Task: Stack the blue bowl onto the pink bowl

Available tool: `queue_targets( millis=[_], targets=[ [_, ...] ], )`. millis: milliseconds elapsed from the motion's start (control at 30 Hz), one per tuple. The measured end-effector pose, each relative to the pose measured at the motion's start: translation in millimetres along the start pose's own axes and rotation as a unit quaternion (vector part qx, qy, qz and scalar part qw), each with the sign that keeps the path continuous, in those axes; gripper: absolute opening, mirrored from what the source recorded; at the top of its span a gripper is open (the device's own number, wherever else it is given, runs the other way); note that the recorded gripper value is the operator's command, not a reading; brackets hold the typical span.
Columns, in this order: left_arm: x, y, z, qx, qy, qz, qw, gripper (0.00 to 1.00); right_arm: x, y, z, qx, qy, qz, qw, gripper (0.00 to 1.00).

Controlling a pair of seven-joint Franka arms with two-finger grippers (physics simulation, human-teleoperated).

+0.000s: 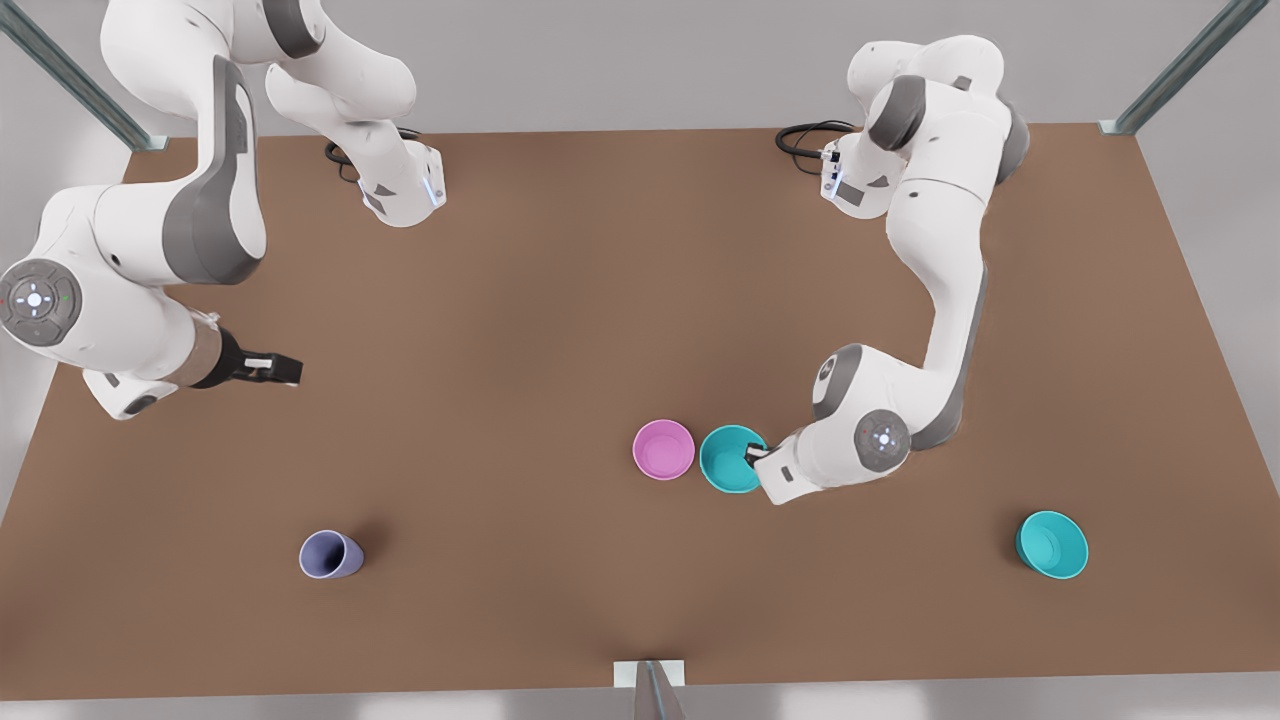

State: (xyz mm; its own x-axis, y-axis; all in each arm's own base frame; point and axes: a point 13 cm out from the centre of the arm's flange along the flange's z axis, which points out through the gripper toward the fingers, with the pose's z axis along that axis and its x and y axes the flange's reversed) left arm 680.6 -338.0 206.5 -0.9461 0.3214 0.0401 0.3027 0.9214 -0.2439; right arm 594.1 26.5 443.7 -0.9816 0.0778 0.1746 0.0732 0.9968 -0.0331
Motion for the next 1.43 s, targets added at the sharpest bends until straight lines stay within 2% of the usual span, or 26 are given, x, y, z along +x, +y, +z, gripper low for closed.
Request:
queue_targets(
  millis=[433, 800, 833, 867, 1000, 1133, 1267, 1333, 1433],
  targets=[
    [17, -78, 78, 0.003, 0.051, -0.110, 0.993, 0.21, -2, -5, 7, -0.001, 0.009, -0.042, 0.999, 1.00],
    [25, -82, 104, 0.002, 0.071, -0.181, 0.981, 0.21, -5, -7, 12, -0.008, 0.013, -0.059, 0.998, 1.00],
    [26, -82, 105, 0.002, 0.072, -0.186, 0.980, 0.43, -5, -7, 12, -0.008, 0.013, -0.060, 0.998, 1.00],
    [26, -82, 105, 0.002, 0.073, -0.190, 0.979, 1.00, -5, -7, 13, -0.009, 0.013, -0.062, 0.998, 1.00],
    [22, -76, 92, 0.012, 0.071, -0.209, 0.975, 1.00, -6, -6, 14, -0.010, 0.014, -0.066, 0.998, 1.00],
    [32, 29, -102, -0.039, 0.022, -0.257, 0.965, 1.00, -6, -6, 14, -0.010, 0.014, -0.070, 0.997, 1.00],
    [89, 134, -209, -0.097, 0.027, -0.305, 0.947, 1.00, -6, -8, 14, -0.011, 0.013, -0.072, 0.997, 1.00],
    [152, 144, -243, -0.136, 0.043, -0.301, 0.943, 1.00, -6, -8, 14, -0.011, 0.013, -0.073, 0.997, 1.00],
    [189, 138, -273, -0.153, 0.042, -0.278, 0.947, 1.00, -7, -8, 13, -0.011, 0.013, -0.075, 0.997, 1.00]
  ],
)
